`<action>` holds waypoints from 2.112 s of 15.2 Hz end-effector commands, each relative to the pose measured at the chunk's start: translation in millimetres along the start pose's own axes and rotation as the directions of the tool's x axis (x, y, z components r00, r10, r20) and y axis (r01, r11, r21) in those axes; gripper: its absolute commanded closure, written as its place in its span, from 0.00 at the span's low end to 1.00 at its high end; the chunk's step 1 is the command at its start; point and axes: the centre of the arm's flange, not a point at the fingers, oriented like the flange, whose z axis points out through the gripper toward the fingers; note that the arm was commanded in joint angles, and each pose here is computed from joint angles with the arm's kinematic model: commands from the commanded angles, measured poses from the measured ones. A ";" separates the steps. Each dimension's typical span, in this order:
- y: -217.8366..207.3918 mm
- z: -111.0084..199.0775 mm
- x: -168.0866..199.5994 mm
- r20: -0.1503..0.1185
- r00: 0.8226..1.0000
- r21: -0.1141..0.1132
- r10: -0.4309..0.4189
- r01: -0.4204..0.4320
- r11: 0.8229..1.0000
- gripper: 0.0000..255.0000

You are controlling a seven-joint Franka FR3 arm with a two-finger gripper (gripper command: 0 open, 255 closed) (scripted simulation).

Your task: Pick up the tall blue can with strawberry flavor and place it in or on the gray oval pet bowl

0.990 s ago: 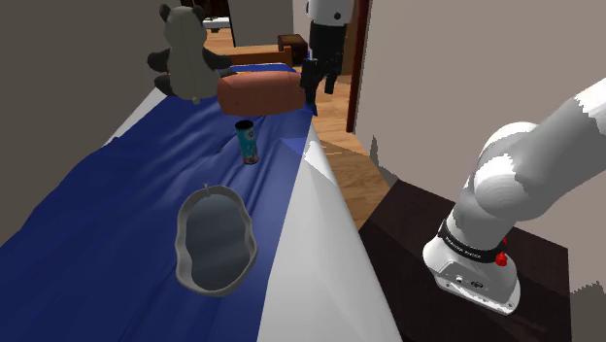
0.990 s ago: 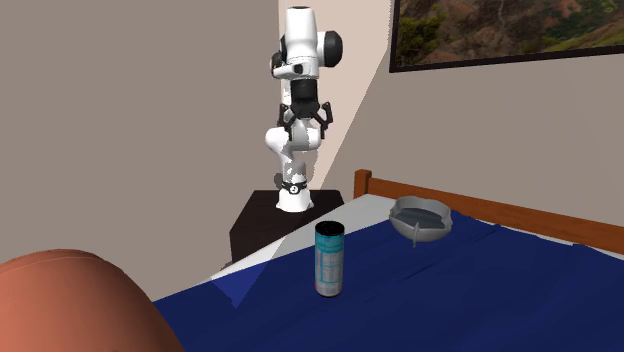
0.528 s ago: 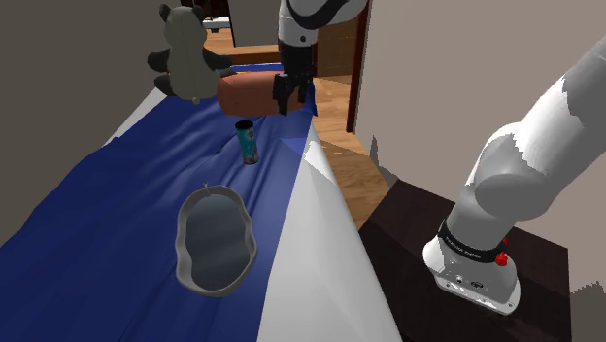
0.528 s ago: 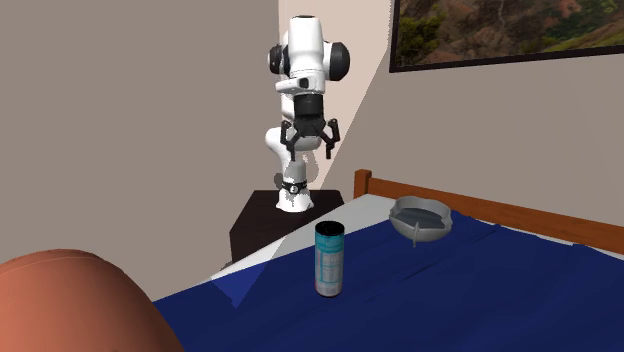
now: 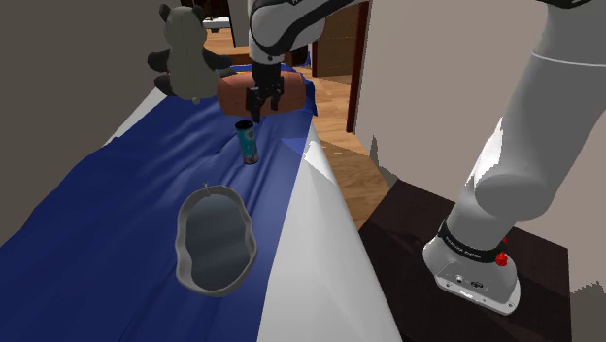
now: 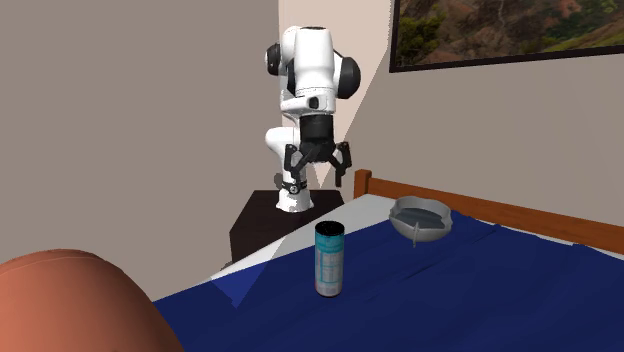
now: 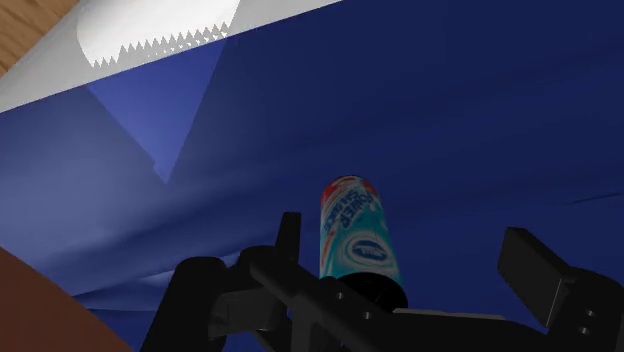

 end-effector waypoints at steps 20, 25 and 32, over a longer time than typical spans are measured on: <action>-0.6 90.4 74.8 -0.033 0.999 -0.010 -0.036 0.035 0.999 0.00; -0.6 90.4 74.8 -0.033 0.999 -0.010 -0.036 0.035 0.999 1.00; -0.6 90.4 74.8 -0.033 0.999 -0.010 -0.036 0.035 0.999 1.00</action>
